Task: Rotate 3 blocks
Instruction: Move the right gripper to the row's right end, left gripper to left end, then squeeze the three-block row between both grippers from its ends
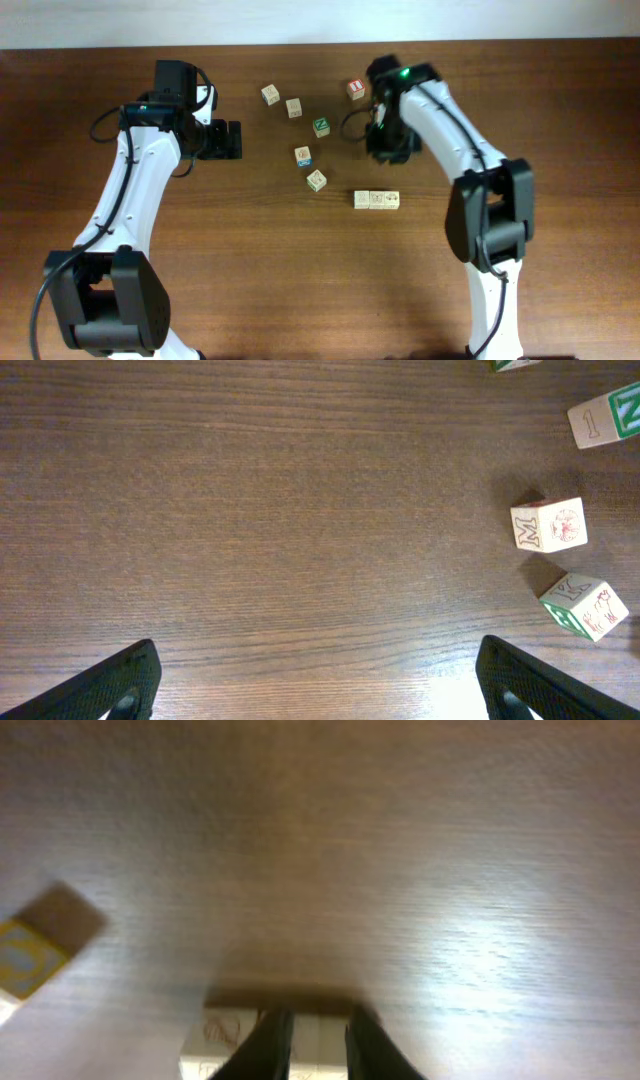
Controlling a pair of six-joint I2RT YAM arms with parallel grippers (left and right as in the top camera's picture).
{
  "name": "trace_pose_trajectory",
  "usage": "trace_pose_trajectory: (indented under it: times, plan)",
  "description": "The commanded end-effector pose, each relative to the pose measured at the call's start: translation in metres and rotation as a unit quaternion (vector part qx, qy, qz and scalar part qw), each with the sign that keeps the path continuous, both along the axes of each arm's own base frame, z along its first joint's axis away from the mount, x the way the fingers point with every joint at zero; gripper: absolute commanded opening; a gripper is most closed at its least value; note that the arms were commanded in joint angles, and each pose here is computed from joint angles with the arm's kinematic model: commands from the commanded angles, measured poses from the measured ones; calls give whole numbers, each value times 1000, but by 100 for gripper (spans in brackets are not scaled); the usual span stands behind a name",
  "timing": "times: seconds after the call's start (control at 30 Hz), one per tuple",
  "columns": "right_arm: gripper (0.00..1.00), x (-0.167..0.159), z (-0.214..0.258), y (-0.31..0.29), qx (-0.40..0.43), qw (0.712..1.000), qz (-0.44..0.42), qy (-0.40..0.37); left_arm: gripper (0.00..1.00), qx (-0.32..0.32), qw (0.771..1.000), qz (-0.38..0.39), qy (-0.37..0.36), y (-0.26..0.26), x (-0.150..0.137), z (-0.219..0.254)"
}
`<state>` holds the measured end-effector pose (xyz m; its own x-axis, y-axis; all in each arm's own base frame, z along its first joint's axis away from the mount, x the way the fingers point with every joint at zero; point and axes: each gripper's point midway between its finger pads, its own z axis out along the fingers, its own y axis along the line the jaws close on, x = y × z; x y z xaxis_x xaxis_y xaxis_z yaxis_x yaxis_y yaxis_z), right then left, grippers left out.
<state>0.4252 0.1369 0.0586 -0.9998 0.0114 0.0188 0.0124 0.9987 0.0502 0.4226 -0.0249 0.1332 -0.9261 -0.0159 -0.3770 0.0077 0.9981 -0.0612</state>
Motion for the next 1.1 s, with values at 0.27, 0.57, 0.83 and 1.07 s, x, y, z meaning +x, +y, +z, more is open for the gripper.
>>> trace_pose_trajectory:
  times: [0.27,0.57,0.83,1.07]
  plan:
    - [22,-69,240,-45,100,982,45,-156,99,-31,999,-5,-31,-10,16,8]
    - [20,-108,159,-82,223,958,5,-182,55,-166,984,-59,14,-114,0,0]
    - [16,-84,20,-104,233,970,-63,-31,0,-157,982,-48,96,-241,-38,-77]
    - [10,-73,-12,-93,256,966,-9,-29,0,-150,976,-52,149,-270,-62,-123]
